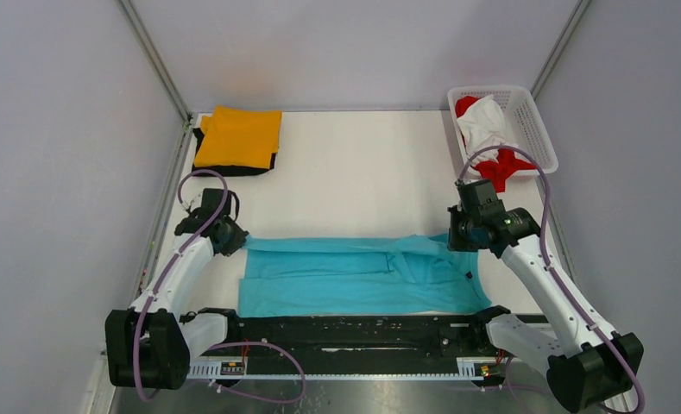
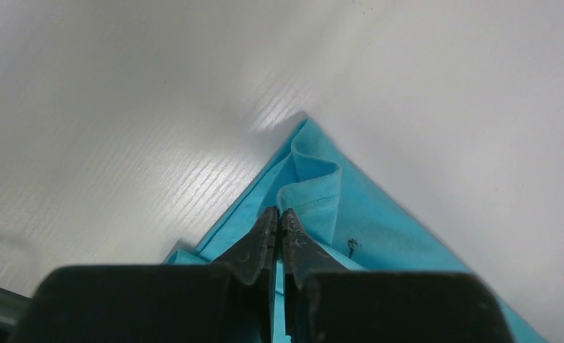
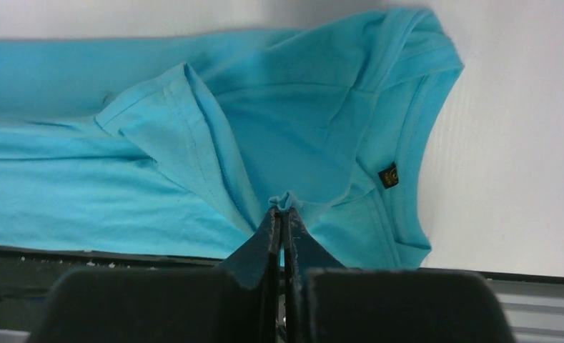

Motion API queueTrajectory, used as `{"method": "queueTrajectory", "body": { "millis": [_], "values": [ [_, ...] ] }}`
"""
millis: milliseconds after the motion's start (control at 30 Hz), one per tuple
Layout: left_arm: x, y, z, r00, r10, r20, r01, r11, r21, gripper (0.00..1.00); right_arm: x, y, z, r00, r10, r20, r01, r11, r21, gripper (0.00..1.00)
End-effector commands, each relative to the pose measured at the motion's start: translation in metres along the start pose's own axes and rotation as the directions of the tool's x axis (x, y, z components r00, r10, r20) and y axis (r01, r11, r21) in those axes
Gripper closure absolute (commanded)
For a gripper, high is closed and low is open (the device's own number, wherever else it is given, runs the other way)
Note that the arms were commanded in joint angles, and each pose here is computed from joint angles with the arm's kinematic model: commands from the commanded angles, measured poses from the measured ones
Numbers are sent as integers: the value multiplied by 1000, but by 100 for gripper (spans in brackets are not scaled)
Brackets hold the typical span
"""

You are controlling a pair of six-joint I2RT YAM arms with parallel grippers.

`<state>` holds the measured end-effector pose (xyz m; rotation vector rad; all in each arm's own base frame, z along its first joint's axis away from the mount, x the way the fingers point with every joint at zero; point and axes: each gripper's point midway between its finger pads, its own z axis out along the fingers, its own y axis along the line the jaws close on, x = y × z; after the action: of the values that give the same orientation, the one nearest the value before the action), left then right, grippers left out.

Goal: Fold and stack the t-shirts
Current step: Fold the other side of the tshirt into a rectangle

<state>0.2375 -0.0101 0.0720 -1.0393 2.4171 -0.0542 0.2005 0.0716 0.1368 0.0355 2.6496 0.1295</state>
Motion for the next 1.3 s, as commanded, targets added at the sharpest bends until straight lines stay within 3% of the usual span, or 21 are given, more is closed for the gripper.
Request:
{"method": "queueTrajectory", "body": {
  "millis": [0, 167, 267, 367, 433, 467, 533, 567, 600, 700, 833, 967, 1267],
  "values": [
    [-5, -4, 1, 999, -25, 22, 24, 999, 26, 100, 28, 8, -2, 996, 43, -74, -47, 997, -53, 100],
    [7, -6, 12, 999, -26, -30, 27, 999, 35, 100, 54, 14, 5, 987, 50, -151, -63, 994, -86, 94],
    [11, 7, 15, 999, -50, -18, 50, 999, -15, 94, 85, 23, 10, 968, 28, -249, -59, 991, -117, 86],
    [10, 24, 12, 997, -78, 15, 79, 993, -82, 72, 127, 29, 4, 927, -1, -375, -60, 987, -151, 69],
    [6, 36, 6, 994, -97, 56, 104, 985, -136, 52, 152, 35, -8, 897, -23, -442, -75, 976, -204, 50],
    [2, 42, 0, 991, -110, 80, 121, 980, -159, 43, 157, 41, -15, 892, -35, -451, -86, 966, -245, 38],
    [-8, 48, -13, 981, -134, 137, 157, 972, -174, 17, 155, 47, -25, 908, -48, -417, -91, 948, -306, 3],
    [-14, 47, -20, 976, -143, 164, 169, 973, -160, 5, 148, 47, -26, 926, -50, -375, -76, 946, -314, 1],
    [-19, 43, -26, 972, -150, 183, 175, 976, -129, 2, 139, 45, -25, 945, -46, -323, -58, 950, -307, 1],
    [-27, 11, -41, 975, -144, 171, 140, 989, 35, 1, 99, 45, -12, 988, 18, -155, -58, 965, -256, 0],
    [-13, -43, -42, 996, -82, 36, 68, 957, 281, 1, 40, 69, 14, 998, 65, 23, -56, 957, -286, 1],
    [19, -71, -26, 994, 11, -111, 32, 926, 377, 1, 14, 81, 44, 999, 34, 2, -33, 964, -265, 0],
    [35, -56, 1, 988, 58, -144, -16, 962, 273, 1, 1, 107, 98, 997, -12, -79, -12, 956, -294, 1]
  ]
}}
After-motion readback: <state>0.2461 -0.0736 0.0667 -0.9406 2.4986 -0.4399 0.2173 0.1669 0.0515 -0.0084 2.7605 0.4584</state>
